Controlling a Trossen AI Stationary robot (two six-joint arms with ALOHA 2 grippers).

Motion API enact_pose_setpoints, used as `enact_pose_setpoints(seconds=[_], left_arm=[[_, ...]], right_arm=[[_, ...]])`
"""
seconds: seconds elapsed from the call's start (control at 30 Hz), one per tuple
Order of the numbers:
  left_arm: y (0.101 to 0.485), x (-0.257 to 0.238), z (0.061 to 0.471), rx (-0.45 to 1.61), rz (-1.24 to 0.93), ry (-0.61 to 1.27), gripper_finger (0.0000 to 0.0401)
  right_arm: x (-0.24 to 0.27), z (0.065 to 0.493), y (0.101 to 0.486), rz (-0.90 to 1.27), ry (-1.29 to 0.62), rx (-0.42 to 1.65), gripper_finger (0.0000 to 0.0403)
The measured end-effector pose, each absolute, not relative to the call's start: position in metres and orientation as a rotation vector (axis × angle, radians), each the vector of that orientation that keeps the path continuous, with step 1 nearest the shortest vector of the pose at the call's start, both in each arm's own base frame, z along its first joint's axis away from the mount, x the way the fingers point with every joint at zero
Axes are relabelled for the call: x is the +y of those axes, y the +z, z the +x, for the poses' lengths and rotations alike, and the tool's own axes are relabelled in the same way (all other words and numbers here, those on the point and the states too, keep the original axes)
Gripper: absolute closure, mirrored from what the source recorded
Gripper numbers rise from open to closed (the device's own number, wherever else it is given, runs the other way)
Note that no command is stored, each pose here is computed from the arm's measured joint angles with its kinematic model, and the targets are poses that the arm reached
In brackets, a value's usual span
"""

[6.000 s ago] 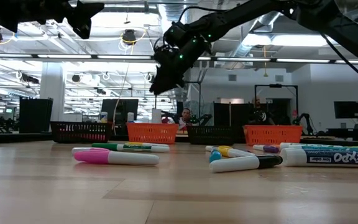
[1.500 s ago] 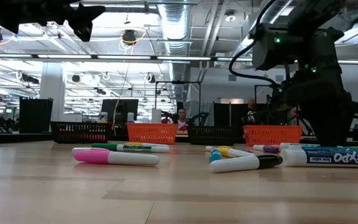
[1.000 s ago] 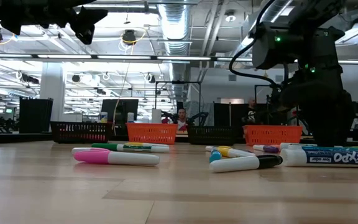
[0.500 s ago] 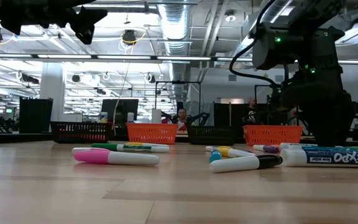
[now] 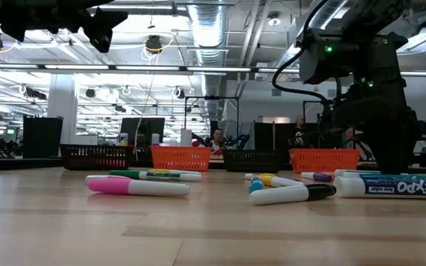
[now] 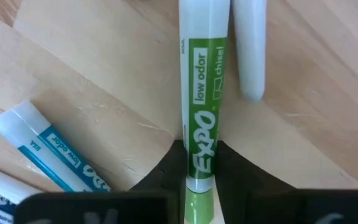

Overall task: Pick & Place Markers
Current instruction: Put the large light green marker pen into the left orange bin

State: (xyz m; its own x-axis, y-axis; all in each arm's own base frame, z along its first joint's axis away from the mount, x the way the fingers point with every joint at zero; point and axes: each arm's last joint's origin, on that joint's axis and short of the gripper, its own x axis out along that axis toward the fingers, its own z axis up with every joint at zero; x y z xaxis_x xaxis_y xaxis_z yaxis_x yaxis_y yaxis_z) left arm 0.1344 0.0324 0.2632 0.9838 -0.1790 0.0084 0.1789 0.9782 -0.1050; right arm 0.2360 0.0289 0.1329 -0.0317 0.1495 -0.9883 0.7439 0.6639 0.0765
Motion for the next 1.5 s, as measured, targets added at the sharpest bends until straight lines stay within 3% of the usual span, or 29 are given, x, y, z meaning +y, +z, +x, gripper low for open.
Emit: enact_pose_setpoints(seconds=[0.2,0.5,0.83,1.07,1.2,1.5], left_arm=[[0.263,0.032,0.134,0.001,-0.106,-0.180,0.0217],[0.263,0.032,0.134,0.001,-0.106,-0.180,0.0217],[0.263,0.032,0.134,0.001,-0.106,-0.180,0.0217],[0.263,0.032,0.134,0.001,-0.105,-0.180,0.0217],[0.263,0.032,0.134,0.001,-0.105,-0.180,0.0217],[0.263,0.032,0.134,0.001,-0.105,-0.180,0.0217]], right_arm=[[0.031,0.239,0.144,0.737,-0.507,1.637,0.0357],[0.033,0.252,0.199,0.619,-0.385,1.726,0.0357],[0.025,0.244,0.280,0.555,-0.048,1.469,0.0357],[0.018,0.233,0.296,0.550,-0.010,1.388,0.0357],[0.019,0.248,0.301,0.484,0.123,1.221,0.0357],[0.011,0.294,0.346,0.324,0.535,0.516,0.0356]])
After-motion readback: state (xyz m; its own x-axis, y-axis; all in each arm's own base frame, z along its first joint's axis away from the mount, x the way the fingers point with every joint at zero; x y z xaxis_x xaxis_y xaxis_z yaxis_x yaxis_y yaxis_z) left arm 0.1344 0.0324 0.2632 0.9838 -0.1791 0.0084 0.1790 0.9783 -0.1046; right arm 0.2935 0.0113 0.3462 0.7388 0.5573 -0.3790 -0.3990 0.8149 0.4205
